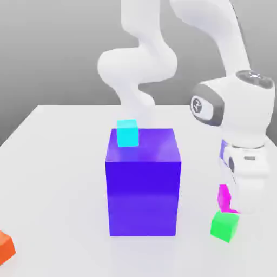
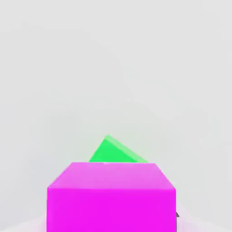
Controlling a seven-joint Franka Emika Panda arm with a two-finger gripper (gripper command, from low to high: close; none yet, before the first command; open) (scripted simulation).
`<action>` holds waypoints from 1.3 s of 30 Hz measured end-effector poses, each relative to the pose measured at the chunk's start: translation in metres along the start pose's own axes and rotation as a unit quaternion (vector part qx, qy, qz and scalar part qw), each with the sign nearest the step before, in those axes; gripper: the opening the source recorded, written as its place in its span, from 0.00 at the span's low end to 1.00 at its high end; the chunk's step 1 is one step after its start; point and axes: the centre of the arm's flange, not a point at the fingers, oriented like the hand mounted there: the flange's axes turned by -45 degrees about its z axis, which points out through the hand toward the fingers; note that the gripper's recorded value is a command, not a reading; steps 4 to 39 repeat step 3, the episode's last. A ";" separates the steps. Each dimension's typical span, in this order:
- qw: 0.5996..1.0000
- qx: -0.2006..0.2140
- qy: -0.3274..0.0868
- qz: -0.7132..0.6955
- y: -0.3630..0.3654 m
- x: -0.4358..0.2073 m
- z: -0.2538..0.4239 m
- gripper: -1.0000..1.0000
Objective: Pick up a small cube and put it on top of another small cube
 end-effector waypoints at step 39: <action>1.000 0.000 0.000 0.000 0.000 0.000 0.000 1.00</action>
